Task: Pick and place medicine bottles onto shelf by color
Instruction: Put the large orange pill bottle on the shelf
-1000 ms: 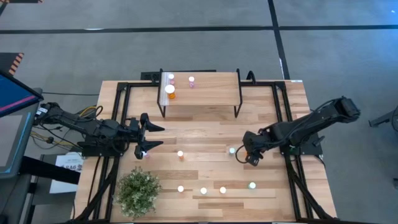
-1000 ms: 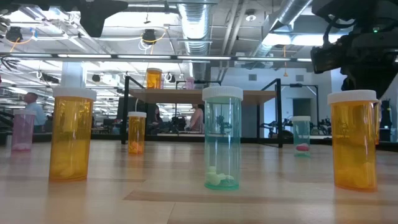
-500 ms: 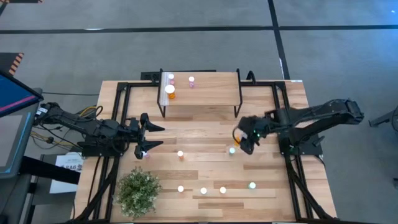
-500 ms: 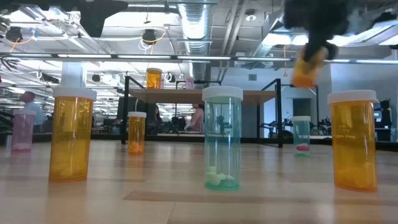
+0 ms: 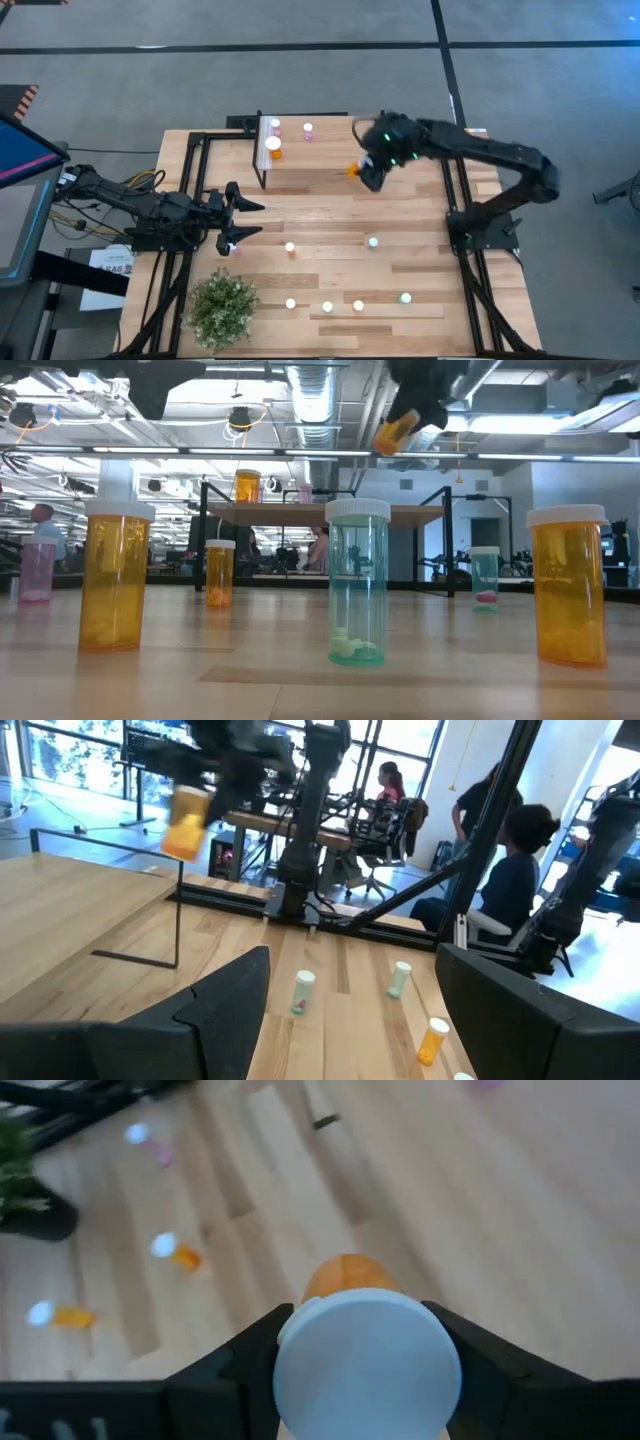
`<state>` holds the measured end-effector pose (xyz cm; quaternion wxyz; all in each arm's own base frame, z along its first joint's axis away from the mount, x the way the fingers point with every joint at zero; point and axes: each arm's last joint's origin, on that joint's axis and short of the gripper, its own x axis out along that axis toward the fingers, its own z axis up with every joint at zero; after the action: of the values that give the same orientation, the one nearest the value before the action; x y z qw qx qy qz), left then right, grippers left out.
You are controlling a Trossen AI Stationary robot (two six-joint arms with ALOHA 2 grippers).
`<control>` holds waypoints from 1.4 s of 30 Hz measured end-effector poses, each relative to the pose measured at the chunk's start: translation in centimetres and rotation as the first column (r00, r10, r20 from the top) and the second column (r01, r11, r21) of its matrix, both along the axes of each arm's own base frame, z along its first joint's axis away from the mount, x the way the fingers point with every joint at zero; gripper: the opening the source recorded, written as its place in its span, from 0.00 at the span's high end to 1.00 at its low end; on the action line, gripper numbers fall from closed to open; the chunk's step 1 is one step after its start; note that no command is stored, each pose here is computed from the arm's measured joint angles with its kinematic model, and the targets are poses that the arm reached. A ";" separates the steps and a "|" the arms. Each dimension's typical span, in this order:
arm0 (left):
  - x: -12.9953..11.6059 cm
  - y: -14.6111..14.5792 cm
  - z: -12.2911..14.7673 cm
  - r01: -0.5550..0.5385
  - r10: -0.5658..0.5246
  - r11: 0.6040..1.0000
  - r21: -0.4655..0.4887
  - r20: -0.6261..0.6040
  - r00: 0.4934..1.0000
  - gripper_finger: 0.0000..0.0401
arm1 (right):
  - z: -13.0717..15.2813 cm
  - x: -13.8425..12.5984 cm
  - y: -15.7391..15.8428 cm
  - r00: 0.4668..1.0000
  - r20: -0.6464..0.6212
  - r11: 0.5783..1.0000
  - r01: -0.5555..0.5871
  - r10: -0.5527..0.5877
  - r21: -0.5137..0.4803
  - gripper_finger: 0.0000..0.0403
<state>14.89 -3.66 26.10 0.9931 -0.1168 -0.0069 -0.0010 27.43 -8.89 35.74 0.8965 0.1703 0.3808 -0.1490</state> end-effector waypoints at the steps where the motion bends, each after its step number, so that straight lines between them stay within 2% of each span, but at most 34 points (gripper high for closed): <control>1: 0.0 0.0 0.0 0.000 0.000 1.000 0.000 0.000 1.000 0.32 | 0.3 0.4 -0.9 1.000 -0.008 1.000 0.010 -0.010 -0.010 0.44; 11: 0.0 0.0 0.0 0.000 0.000 1.000 0.001 -0.001 1.000 0.32 | 1.1 2.7 -9.8 0.972 -0.196 0.991 0.131 -0.130 -0.007 0.46; 19: 0.0 0.0 0.0 0.000 0.000 1.000 0.006 -0.002 1.000 0.32 | -1.1 3.4 -14.1 0.932 -0.318 0.979 0.199 -0.176 0.040 0.45; 27: 0.0 0.0 -0.1 0.001 -0.001 1.000 0.005 -0.009 1.000 0.32 | -3.5 3.1 -16.2 0.890 -0.412 0.965 0.248 -0.193 0.084 0.45; 42: 0.0 0.0 -0.1 0.001 -0.001 1.000 0.001 -0.009 1.000 0.32 | -3.1 2.9 -16.5 0.897 -0.383 0.963 0.262 -0.220 0.062 0.32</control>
<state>14.90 -3.66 26.01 0.9932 -0.1162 -0.0026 -0.0009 30.34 -25.40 32.61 0.7715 0.2349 0.5276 -0.2669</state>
